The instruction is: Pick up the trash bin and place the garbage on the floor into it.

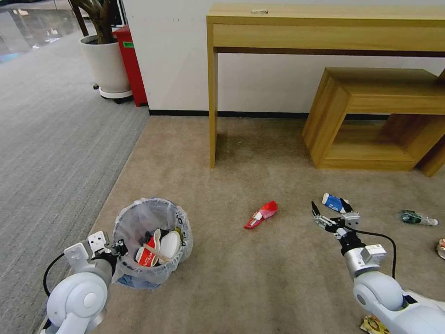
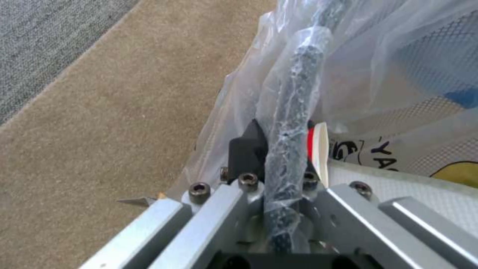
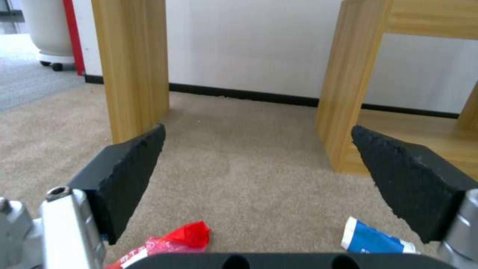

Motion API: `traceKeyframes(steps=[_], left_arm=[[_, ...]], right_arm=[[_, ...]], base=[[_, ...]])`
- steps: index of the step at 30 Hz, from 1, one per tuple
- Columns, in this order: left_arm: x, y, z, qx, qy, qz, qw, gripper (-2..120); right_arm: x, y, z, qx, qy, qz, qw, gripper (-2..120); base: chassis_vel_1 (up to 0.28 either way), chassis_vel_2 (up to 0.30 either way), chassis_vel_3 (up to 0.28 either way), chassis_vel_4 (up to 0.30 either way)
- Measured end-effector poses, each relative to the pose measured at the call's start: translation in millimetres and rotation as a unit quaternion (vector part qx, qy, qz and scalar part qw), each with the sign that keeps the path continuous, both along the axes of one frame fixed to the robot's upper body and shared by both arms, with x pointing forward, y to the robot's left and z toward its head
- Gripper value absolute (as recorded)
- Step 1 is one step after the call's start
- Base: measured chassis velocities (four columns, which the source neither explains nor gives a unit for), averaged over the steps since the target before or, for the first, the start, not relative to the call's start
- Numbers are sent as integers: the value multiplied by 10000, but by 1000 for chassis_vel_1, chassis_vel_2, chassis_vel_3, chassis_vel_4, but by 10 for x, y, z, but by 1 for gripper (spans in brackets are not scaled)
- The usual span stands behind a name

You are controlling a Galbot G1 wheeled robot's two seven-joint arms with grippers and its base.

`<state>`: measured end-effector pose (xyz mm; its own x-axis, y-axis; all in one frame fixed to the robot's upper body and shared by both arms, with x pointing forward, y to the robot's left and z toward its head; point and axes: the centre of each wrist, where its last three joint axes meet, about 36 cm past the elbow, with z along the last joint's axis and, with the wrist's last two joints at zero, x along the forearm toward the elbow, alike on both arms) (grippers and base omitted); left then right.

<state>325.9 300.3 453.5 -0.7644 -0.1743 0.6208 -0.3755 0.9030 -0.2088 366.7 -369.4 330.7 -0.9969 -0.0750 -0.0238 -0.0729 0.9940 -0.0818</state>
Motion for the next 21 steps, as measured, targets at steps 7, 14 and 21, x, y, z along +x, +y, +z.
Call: traceKeyframes(steps=[7, 14, 21], left_arm=[[-12, -6, -1, -5, 3, -9, 10000, 0], [-24, -10, 11, 0, -22, -16, 10000, 0], [-43, -8, 27, 14, -46, -19, 10000, 0]], right_arm=[[-7, 9, 2, -8, 12, 5, 10000, 92], [13, 34, 19, -40, -27, 35, 10000, 91], [4, 55, 3, -87, -31, 55, 9999, 88]], base=[[0, 0, 0, 0], [0, 0, 0, 0], [-95, 97, 96, -80]])
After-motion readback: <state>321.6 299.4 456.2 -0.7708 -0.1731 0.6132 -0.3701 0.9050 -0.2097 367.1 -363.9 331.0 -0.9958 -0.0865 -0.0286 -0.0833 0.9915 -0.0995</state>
